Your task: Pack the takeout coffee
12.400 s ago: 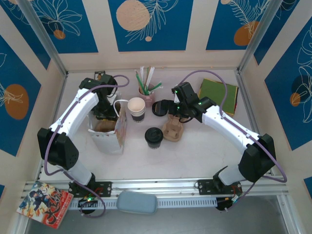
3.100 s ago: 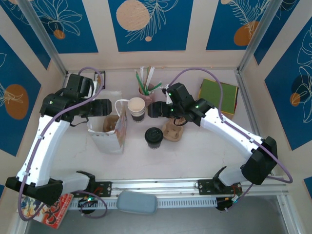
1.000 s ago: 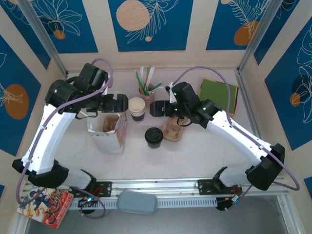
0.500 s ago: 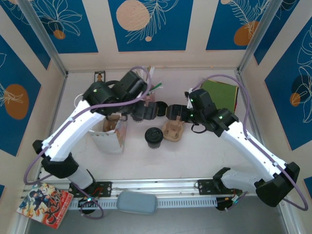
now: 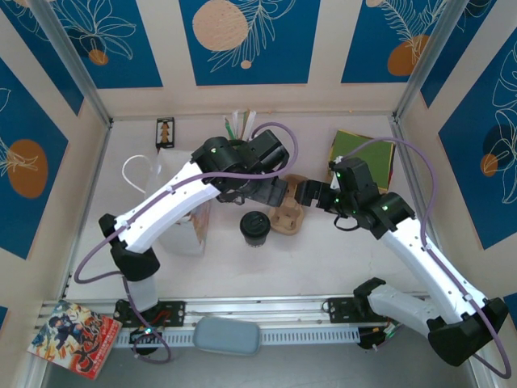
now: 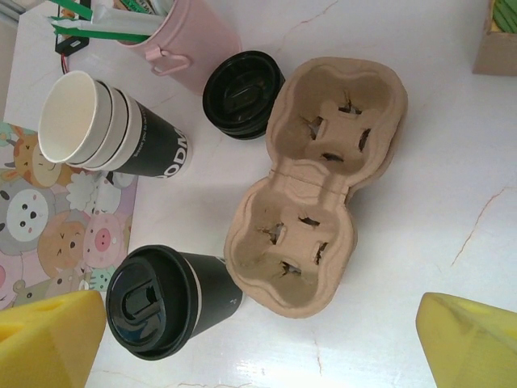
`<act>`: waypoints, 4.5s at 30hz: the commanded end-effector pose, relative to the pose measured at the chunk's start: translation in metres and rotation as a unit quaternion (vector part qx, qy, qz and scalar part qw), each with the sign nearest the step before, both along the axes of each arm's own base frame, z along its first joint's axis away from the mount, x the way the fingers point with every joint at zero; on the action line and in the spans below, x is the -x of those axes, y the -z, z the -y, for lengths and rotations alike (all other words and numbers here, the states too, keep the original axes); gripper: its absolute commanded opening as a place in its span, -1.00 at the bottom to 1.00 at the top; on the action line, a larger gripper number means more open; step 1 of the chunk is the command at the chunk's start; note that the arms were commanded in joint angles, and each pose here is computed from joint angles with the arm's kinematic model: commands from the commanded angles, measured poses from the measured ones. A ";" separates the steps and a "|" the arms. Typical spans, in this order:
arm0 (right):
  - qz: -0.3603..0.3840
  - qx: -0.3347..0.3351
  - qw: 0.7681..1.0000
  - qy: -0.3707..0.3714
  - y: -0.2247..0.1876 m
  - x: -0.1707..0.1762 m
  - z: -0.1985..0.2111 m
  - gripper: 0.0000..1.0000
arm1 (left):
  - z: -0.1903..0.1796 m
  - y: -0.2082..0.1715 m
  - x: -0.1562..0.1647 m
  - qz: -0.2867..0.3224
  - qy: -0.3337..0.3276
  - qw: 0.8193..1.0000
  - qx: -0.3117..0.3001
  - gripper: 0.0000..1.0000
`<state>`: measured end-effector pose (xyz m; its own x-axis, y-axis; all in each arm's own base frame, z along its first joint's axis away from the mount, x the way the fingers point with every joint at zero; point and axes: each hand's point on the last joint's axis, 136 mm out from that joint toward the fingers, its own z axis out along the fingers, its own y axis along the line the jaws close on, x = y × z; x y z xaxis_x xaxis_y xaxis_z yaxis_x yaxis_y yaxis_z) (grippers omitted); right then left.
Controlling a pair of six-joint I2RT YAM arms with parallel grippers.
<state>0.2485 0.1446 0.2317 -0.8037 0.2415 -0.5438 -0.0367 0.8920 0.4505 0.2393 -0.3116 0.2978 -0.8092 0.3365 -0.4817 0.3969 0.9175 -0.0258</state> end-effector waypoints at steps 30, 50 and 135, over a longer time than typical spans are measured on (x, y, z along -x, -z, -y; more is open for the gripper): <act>-0.016 -0.031 0.997 -0.066 0.006 0.016 -0.002 0.98 | -0.003 0.147 0.006 -0.163 -0.033 0.984 -0.058 0.80; -0.032 -0.065 0.994 -0.082 0.009 0.019 -0.006 0.98 | -0.013 0.155 0.006 -0.181 -0.048 0.982 -0.039 0.52; -0.040 -0.061 0.994 -0.081 0.015 0.019 -0.017 0.98 | -0.014 0.157 0.013 -0.200 -0.025 0.978 -0.054 0.64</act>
